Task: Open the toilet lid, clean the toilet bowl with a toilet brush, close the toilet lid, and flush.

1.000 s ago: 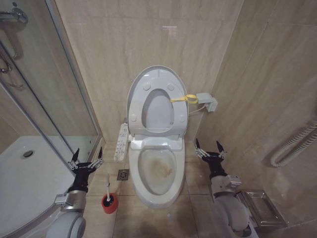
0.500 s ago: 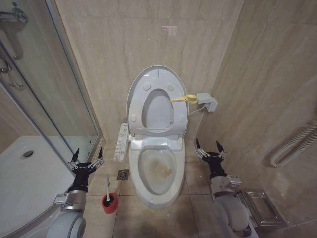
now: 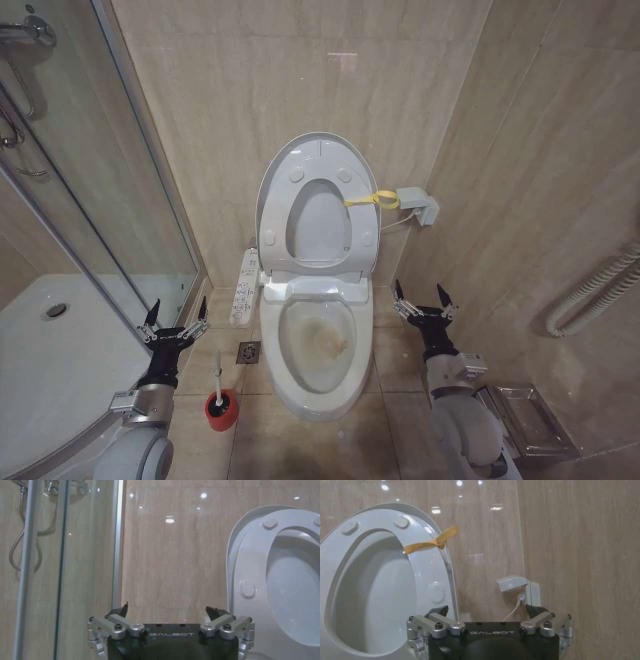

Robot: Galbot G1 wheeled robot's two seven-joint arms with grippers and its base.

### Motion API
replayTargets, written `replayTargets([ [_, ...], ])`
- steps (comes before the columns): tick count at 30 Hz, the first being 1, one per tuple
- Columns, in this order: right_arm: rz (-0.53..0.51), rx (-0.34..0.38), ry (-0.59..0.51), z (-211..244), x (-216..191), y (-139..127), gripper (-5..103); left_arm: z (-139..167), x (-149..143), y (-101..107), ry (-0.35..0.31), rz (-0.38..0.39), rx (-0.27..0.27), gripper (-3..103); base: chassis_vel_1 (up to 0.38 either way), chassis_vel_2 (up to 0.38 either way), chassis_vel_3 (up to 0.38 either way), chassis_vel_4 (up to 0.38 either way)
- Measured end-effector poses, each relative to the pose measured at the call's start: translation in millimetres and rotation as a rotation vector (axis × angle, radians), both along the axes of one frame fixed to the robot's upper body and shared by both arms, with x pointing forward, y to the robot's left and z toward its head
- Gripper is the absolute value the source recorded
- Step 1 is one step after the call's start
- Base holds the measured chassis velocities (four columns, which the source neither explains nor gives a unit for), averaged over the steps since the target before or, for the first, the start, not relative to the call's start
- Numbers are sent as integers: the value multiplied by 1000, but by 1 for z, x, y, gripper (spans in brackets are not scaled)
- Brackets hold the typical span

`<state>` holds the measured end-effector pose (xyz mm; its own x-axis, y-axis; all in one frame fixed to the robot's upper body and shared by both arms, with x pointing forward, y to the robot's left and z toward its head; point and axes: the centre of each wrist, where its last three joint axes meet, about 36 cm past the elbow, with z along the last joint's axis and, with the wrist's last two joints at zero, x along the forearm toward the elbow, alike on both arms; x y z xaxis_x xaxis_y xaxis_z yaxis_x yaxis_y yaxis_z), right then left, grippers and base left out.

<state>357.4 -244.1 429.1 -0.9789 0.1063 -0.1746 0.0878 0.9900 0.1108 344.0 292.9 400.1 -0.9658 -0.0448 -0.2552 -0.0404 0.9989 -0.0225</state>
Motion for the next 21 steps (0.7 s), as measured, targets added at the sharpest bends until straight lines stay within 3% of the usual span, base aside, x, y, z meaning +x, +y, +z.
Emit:
replayTargets([
  [21, 0, 0, 0, 0, 0, 0, 100, 0, -2, -3, 11, 2, 0, 100, 0, 0, 0, 0],
])
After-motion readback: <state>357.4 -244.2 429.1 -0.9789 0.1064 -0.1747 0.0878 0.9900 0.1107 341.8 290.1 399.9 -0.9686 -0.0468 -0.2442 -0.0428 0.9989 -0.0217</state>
